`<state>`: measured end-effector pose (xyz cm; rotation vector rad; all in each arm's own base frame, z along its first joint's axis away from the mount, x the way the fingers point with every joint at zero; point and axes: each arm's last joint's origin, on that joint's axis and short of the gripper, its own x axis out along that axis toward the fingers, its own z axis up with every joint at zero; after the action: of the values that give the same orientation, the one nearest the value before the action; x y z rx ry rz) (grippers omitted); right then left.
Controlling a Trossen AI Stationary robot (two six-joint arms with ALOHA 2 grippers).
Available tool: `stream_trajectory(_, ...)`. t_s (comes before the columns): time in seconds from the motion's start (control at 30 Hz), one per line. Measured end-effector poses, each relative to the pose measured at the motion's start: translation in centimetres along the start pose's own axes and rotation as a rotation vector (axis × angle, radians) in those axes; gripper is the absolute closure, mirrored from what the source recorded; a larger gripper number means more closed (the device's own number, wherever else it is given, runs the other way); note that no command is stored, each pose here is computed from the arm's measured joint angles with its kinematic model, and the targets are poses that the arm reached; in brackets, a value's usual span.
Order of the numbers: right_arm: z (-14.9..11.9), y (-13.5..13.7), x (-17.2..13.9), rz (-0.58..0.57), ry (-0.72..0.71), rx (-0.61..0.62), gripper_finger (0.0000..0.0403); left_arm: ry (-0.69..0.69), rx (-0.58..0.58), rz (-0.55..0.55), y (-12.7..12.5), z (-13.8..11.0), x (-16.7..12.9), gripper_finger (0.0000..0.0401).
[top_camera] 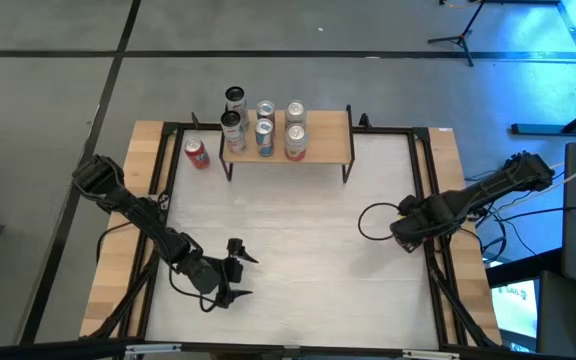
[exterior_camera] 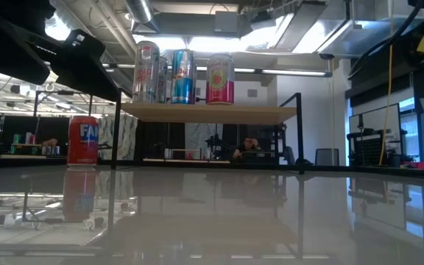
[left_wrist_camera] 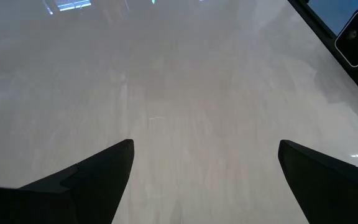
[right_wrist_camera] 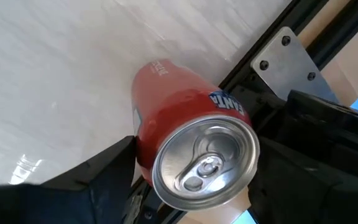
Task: Place canned beverage on shelf
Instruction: Put the right red soda can on the shelf
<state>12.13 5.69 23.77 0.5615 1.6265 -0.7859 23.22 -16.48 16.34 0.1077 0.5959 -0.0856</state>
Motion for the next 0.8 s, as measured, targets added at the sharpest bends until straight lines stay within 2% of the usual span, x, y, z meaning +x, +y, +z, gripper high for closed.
stream_trajectory(0.63, 0.26, 0.97, 0.06, 0.098, -0.017, -0.003, 0.0099, -0.001, 0.0, 0.0, 0.0, 0.0, 0.0, 0.0012)
stream_trajectory(0.8, 0.31, 1.0, 0.07, 0.098, -0.031, 0.071, 0.0099, -0.004, -0.001, -0.001, -0.01, 0.04, 0.01, 0.0012)
